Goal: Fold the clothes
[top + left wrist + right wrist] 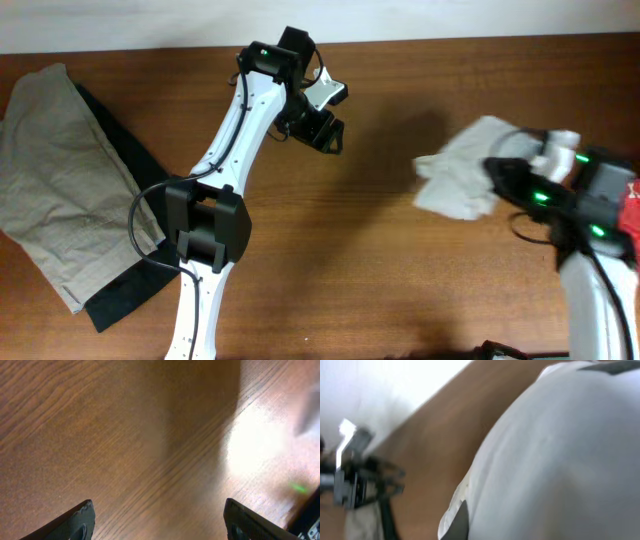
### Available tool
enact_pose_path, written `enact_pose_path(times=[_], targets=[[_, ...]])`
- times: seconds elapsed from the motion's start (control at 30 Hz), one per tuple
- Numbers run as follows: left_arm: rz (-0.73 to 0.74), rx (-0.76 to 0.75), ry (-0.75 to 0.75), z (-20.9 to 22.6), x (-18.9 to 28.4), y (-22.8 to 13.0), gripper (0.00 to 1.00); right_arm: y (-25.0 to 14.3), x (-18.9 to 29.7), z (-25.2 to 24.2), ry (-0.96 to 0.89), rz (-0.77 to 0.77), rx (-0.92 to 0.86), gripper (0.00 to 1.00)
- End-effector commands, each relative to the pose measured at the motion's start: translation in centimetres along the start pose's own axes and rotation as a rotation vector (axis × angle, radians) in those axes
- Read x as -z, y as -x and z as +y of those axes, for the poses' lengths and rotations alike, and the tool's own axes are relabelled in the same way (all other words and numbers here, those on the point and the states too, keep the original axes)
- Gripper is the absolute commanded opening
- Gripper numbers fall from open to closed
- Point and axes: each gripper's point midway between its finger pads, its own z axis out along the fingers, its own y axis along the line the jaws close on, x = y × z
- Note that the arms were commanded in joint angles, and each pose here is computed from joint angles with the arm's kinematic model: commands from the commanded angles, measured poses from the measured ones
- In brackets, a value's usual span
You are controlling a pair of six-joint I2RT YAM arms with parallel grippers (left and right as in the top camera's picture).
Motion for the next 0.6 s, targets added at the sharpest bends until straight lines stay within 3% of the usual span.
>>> enact_pose_path(times=[0.0,0.13,0.33,0.43,0.57], targets=[[-0.004,-0.009,-0.008,0.2,0.0,0.1,0.82,2.7,4.1,-3.9,-0.091,-0.135,-0.082,0.04],[-0.001,-0.008,-0.009,0.2,0.0,0.0,0.82,8.5,10.1,-7.5,-0.127,-0.342,-0.106,0.04],[0.005,-0.005,-0.012,0.2,0.0,-0.2,0.82,19.3,14.2,-10.6,-0.074,-0.43,-0.09,0.04],[0.005,-0.005,-0.012,0.2,0.0,-0.2,0.82,20.8,16.0,-17.0,-0.155,-0.484,-0.159,0.04],[0.019,0.001,-0.016,0.1,0.0,-0.5,0.81,21.0,15.7,-24.4,-0.206,-0.513,-0.126,0.04]])
